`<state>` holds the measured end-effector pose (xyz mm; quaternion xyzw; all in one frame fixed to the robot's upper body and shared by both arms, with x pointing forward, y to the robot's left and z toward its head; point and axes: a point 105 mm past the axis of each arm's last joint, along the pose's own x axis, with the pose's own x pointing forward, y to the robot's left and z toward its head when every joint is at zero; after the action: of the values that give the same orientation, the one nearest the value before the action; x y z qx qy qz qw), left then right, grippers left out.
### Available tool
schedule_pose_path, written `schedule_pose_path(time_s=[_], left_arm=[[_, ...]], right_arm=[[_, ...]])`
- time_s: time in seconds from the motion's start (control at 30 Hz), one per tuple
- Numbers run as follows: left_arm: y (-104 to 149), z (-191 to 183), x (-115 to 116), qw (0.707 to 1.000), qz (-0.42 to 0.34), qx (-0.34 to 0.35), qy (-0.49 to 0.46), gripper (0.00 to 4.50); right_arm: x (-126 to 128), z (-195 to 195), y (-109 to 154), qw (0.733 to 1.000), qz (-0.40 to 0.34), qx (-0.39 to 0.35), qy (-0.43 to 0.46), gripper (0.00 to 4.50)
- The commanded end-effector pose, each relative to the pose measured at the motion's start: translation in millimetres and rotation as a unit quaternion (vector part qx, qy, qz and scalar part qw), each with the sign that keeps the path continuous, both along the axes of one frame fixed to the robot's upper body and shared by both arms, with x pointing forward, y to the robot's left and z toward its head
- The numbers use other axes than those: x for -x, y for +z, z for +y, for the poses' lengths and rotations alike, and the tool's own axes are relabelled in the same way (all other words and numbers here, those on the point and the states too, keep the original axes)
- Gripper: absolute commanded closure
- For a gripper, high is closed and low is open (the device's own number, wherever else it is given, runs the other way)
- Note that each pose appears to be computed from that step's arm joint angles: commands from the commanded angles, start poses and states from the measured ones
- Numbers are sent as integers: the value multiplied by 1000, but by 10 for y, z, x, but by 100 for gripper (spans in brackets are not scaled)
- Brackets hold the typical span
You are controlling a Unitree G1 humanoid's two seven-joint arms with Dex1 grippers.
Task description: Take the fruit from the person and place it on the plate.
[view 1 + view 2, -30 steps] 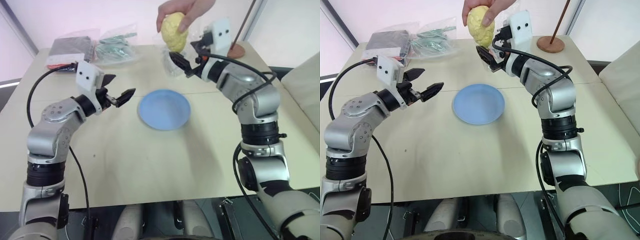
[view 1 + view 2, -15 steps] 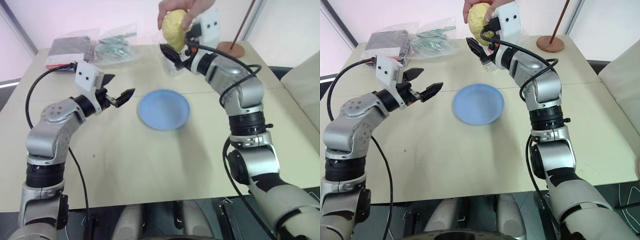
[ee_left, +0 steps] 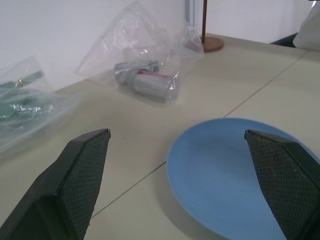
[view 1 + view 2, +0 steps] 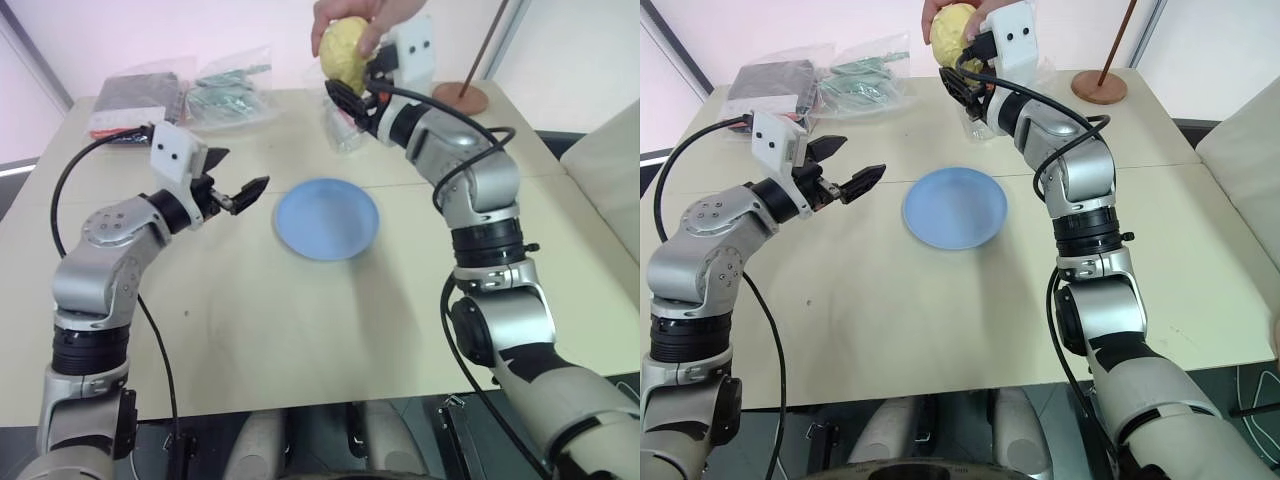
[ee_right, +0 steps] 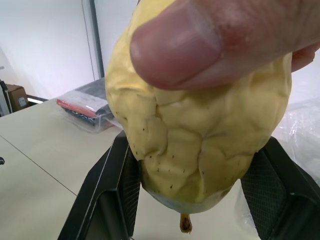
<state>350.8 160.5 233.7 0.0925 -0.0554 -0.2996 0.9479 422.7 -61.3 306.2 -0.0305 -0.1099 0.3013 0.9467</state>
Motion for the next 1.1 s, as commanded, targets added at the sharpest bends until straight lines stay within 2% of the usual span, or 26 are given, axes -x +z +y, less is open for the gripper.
schedule_pose_path(time_s=[0.03,0.27,0.47,0.63,0.77,1.1], left_arm=[[141,9,47,1000,-31,0,1,0],[131,28,51,1000,-24,-1,0,0],[127,83,53,1000,-12,-5,-3,0],[33,114,69,999,16,-25,-21,0],[-23,132,61,999,30,-31,-27,0],[-176,143,29,996,73,-31,-46,0]], right_arm=[[94,30,268,999,-43,-12,9,233],[156,18,238,999,-50,9,16,233],[324,95,34,998,-26,33,49,233],[463,247,-489,995,51,57,63,233],[537,351,-793,992,85,72,63,233],[451,248,-1507,979,157,129,10,233]])
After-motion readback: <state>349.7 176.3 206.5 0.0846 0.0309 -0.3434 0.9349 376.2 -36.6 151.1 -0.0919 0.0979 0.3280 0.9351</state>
